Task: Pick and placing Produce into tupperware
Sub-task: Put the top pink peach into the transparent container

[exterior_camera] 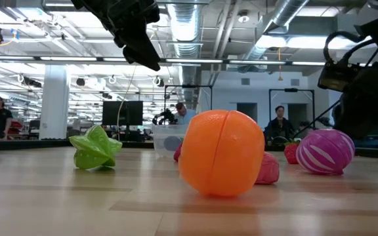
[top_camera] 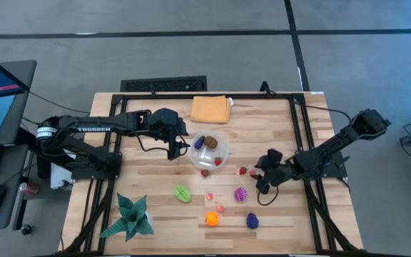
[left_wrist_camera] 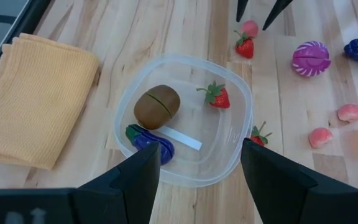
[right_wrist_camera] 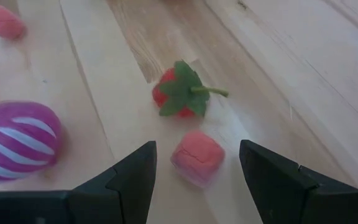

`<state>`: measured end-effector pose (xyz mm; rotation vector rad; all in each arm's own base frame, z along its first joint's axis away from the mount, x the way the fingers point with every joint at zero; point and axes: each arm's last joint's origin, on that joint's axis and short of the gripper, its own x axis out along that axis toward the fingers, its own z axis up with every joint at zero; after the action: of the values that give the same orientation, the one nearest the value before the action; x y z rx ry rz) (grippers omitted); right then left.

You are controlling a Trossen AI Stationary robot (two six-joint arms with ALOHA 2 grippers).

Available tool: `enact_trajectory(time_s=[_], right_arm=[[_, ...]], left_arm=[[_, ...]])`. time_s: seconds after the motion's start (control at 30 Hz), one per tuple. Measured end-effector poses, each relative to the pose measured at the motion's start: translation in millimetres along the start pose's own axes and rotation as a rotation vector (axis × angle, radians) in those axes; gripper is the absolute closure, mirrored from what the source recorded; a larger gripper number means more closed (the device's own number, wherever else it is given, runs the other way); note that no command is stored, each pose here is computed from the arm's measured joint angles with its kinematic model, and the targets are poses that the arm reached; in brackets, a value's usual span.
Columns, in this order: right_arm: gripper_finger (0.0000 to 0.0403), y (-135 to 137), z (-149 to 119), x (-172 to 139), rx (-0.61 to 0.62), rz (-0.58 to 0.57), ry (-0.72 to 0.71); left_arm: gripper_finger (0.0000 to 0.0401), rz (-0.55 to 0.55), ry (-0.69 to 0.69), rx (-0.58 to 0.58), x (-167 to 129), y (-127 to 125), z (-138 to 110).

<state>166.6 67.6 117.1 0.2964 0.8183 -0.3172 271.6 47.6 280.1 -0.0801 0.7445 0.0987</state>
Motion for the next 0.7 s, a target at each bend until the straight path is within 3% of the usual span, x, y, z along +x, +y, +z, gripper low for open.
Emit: enact_trajectory(time_s=[0.53,0.7], right_arm=[[0.0148,4.8,-5.5,13.9,0.042,0.000,0.024],[0.0164,3.9,-4.9,14.4,0.049,-0.004,0.024]], left_arm=[[0.0189,0.000,0.002,0.000,0.1,0.0,-0.1],[0.0189,0.000,0.002,0.001,0.1,0.0,-0.1]])
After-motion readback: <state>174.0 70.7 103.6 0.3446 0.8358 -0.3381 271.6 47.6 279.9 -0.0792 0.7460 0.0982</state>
